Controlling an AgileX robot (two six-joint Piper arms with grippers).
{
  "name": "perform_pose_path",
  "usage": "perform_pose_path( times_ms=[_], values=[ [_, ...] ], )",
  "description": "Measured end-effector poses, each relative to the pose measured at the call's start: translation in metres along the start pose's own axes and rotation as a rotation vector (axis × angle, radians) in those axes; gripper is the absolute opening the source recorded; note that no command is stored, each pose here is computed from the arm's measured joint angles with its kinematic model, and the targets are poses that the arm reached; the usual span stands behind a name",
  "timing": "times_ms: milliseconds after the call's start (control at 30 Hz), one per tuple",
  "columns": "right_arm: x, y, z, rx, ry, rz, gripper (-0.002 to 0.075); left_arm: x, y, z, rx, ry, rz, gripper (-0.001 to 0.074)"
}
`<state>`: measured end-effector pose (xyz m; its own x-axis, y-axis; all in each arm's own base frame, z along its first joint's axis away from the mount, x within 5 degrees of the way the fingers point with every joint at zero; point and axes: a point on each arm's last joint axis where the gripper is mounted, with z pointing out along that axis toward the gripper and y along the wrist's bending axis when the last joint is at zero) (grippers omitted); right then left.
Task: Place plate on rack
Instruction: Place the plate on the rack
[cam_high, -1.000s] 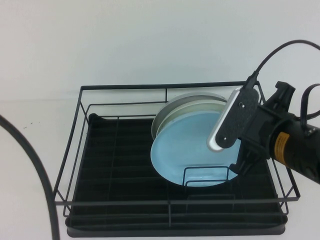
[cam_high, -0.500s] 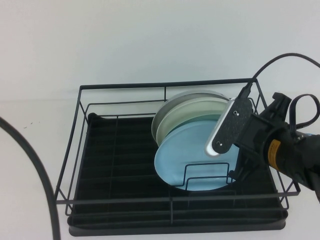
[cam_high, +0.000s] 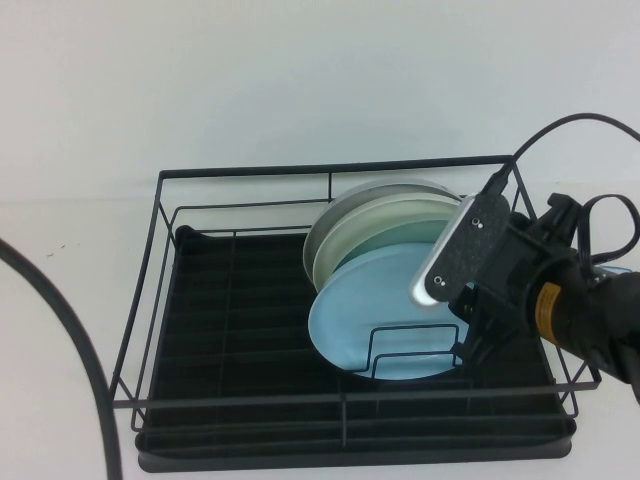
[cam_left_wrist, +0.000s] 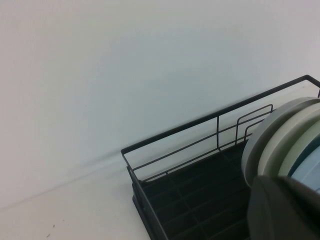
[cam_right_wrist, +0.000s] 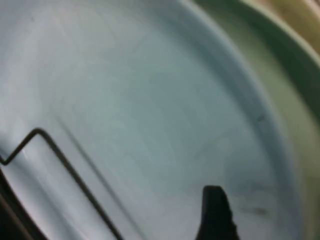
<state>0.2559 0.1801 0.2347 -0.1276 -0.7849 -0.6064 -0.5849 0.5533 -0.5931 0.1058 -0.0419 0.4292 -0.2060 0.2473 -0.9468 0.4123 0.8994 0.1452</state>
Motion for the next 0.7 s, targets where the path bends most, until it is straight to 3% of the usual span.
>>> perform_pose_path(
  times_ms=[467, 700],
  values=[
    [-0.026, -0.038, -0.074, 0.077, -0.25, 0.132, 0.0445, 0.0, 0.0, 0.0, 0.0, 0.0, 0.001, 0.0],
    [-0.028, -0.039, -0.078, 0.067, -0.273, 0.14, 0.0445, 0.0, 0.0, 0.0, 0.0, 0.002, 0.001, 0.0]
  ],
)
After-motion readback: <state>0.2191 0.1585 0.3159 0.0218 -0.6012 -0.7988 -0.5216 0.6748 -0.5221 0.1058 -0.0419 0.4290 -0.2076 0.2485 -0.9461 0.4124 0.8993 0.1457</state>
